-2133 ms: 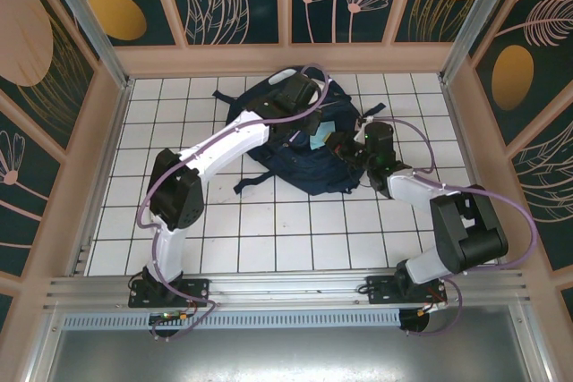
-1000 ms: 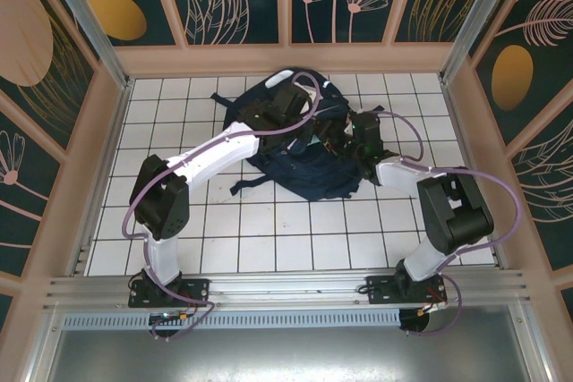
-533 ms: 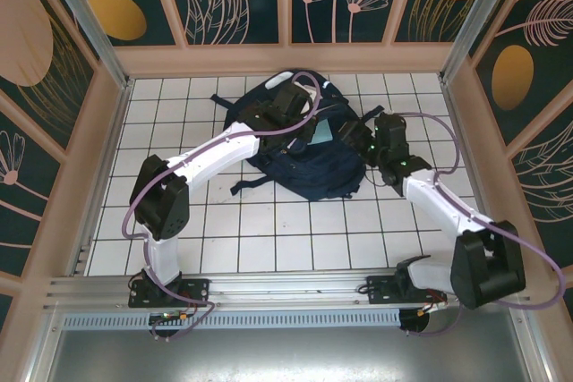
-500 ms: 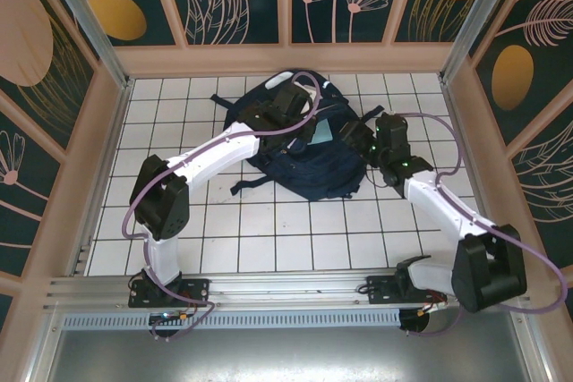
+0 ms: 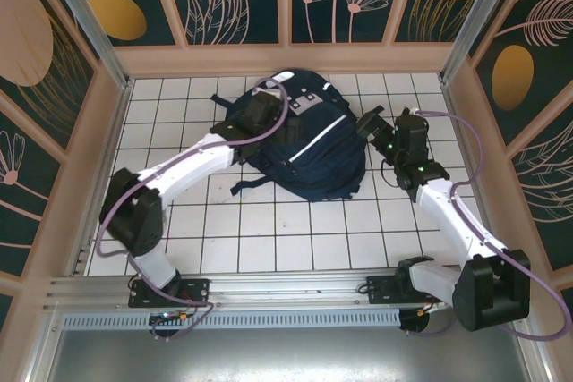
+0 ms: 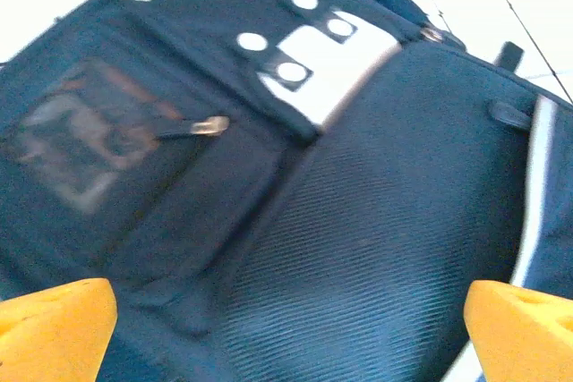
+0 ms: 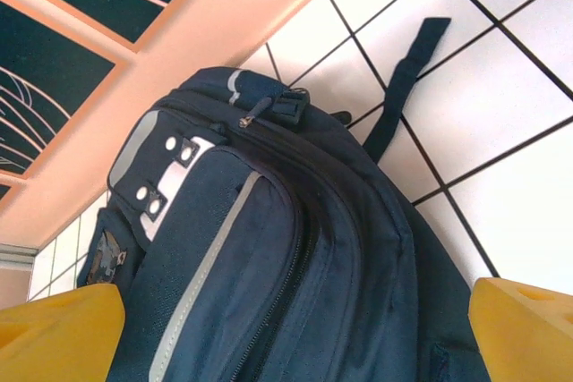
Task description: Pack the student bag
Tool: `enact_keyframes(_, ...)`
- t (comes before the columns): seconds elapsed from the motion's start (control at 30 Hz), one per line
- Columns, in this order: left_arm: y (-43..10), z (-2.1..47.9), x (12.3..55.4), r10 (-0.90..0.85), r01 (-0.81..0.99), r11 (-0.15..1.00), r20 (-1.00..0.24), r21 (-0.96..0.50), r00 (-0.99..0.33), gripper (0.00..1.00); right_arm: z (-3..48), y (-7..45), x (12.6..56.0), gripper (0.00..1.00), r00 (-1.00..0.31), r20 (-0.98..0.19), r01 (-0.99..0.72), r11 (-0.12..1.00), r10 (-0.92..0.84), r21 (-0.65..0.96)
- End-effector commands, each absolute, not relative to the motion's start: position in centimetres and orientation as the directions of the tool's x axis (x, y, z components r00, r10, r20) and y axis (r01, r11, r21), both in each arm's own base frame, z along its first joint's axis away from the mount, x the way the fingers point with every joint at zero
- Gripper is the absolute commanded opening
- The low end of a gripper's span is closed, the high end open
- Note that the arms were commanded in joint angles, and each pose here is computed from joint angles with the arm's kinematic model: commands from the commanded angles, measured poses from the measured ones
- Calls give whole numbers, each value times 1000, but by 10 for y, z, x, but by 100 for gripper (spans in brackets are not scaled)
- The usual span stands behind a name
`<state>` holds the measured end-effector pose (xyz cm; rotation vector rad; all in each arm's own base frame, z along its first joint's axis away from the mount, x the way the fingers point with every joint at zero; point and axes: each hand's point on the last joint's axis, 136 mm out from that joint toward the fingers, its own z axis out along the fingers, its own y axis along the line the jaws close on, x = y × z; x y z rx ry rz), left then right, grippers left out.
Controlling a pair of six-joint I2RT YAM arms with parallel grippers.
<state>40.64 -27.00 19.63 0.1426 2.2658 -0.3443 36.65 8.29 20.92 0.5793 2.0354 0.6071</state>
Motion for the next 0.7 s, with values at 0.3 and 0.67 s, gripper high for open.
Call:
enact_keyframes(0.3, -67, 129, 361, -414, -361, 908, -578, -212, -703, 99, 181, 115, 388, 99, -513, -630, 113, 774, 582, 623)
enact_keyframes(0.67, 58, 88, 291, -667, -719, 683, -515, -131, -539, 99, 153, 130, 391, 99, -578, -612, 101, 791, 540, 603)
